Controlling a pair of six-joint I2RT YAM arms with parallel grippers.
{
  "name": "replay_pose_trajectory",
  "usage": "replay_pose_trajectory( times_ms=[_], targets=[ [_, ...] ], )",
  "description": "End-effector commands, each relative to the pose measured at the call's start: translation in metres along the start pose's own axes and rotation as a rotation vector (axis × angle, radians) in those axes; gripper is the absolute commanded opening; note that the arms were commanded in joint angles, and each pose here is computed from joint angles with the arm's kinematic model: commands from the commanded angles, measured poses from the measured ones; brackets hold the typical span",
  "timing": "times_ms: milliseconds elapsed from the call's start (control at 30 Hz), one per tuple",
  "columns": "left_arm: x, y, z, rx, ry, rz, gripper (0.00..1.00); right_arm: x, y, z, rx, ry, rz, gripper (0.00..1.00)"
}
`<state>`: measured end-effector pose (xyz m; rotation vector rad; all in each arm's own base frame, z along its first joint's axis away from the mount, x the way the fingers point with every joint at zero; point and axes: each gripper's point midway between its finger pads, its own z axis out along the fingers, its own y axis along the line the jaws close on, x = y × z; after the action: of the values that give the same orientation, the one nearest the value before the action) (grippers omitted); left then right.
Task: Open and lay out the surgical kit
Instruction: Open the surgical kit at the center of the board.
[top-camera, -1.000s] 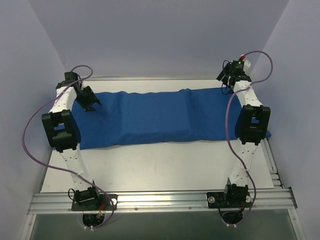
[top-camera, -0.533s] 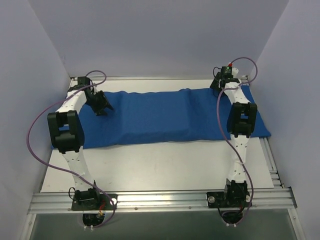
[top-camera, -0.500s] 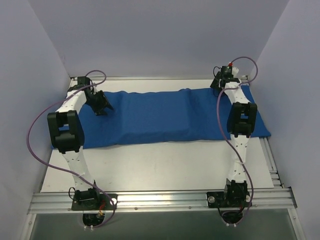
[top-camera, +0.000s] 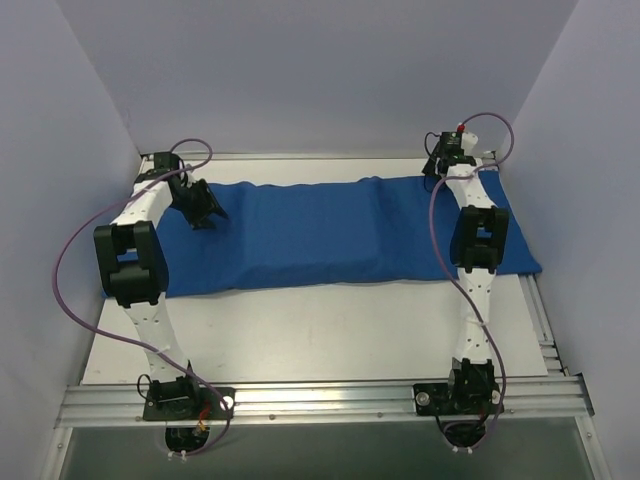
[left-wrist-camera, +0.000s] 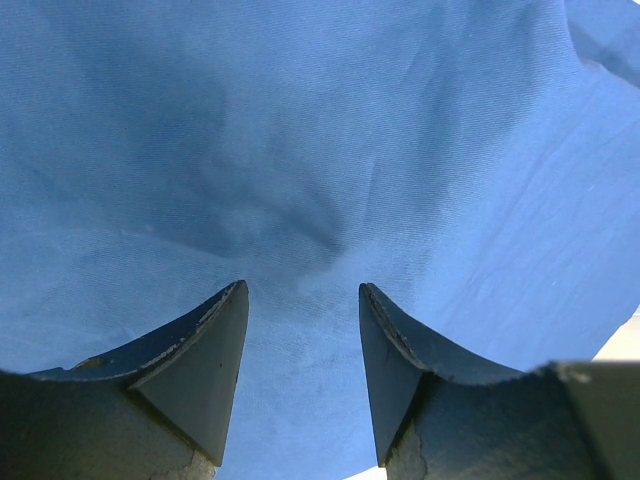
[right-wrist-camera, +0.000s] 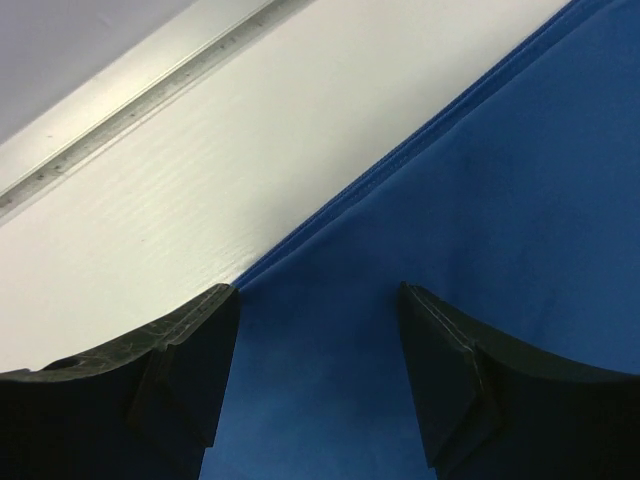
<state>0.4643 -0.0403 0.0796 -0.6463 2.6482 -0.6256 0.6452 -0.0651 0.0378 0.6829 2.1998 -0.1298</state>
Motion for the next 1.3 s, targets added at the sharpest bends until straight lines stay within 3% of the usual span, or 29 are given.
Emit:
replay_pose_trajectory(
  times_ms=[0,500,767,933,1033,1067,1133,1267],
  targets=[
    [-0.013,-0.022,-0.022,0.07,-0.074,0.033,0.57,-0.019,0.003,-0.001,0.052,-0.081,-0.023,0.64],
    [-0.01,-0.022,-0.015,0.087,-0.058,0.015,0.57,-0.023,0.004,0.011,0.059,-0.107,-0.021,0.58],
    [-0.009,-0.021,-0.014,0.086,-0.05,0.013,0.57,-0.007,0.0,0.019,0.064,-0.067,-0.028,0.41],
    [-0.008,-0.021,-0.016,0.084,-0.052,0.015,0.57,-0.022,0.004,0.011,0.064,-0.107,-0.011,0.32],
    [-0.01,-0.022,-0.018,0.082,-0.055,0.015,0.57,-0.04,0.005,0.002,0.06,-0.141,0.016,0.22],
    [-0.01,-0.022,-0.019,0.08,-0.055,0.016,0.57,-0.045,0.007,-0.001,0.054,-0.15,0.023,0.11],
    [-0.011,-0.023,-0.02,0.081,-0.057,0.02,0.57,-0.058,0.011,-0.011,0.043,-0.178,0.033,0.02],
    [-0.011,-0.026,-0.025,0.084,-0.059,0.025,0.57,-0.069,0.012,-0.021,0.026,-0.188,0.045,0.0]
  ],
)
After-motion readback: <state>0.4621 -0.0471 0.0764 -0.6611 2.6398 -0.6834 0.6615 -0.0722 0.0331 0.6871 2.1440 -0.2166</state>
